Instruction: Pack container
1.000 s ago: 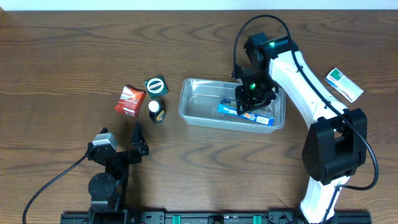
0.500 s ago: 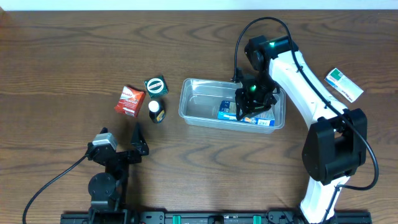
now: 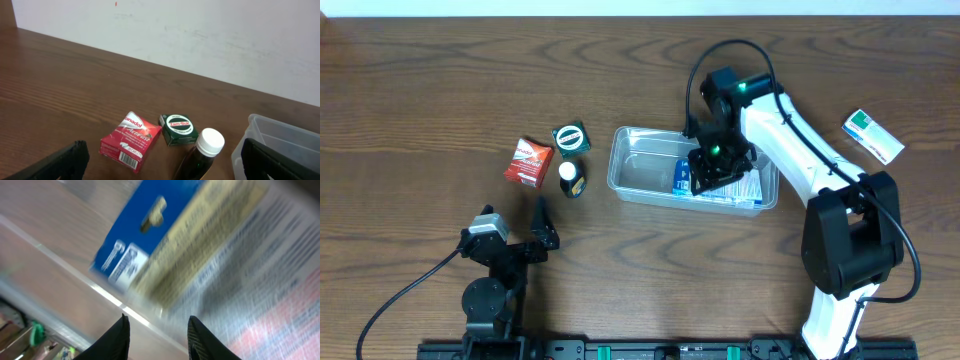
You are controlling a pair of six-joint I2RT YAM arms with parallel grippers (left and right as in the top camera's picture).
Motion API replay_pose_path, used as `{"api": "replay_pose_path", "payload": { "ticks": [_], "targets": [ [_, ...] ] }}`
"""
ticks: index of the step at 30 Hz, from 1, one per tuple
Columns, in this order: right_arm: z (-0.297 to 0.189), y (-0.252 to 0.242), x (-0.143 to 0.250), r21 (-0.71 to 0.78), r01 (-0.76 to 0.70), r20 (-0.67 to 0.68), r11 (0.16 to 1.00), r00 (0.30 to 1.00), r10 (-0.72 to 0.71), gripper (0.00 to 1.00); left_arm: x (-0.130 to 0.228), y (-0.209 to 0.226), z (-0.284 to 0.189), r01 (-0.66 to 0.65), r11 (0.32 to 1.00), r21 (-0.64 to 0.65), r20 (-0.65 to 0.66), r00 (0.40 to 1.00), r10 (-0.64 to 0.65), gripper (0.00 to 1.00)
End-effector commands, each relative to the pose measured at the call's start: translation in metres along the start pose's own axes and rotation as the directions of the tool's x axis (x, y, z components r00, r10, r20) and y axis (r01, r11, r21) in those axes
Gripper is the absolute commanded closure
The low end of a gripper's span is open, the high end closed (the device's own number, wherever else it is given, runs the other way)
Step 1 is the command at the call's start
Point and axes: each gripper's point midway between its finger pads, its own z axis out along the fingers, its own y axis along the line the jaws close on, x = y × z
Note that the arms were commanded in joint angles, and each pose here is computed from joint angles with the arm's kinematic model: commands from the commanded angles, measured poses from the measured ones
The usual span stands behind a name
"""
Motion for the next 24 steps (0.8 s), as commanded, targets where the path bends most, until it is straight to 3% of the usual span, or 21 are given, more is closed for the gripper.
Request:
{"api": "replay_pose_path", "payload": {
  "ticks": [1, 12, 17, 24],
  "targets": [
    [0.013, -0.012, 0.008, 0.035, -0.032, -0.025, 0.999, 0.999, 0.033, 0.64, 0.017, 0.006, 0.001, -0.016, 1.000, -0.019, -0.048, 0.999, 0.015, 0.02],
    [0.007, -0.047, -0.008, 0.123, -0.066, 0.051, 0.990, 0.997, 0.060, 0.67, 0.017, 0.006, 0.001, -0.016, 1.000, -0.019, -0.048, 0.999, 0.015, 0.02],
    [-0.038, -0.043, -0.023, 0.124, -0.050, 0.126, 0.991, 0.992, 0.034, 0.67, 0.017, 0.006, 0.001, -0.016, 1.000, -0.019, -0.048, 0.999, 0.015, 0.02],
    [-0.118, -0.016, -0.028, 0.158, 0.074, 0.243, 0.985, 0.964, -0.111, 0.63, 0.017, 0.006, 0.001, -0.016, 1.000, -0.019, -0.048, 0.999, 0.015, 0.02]
  ]
}}
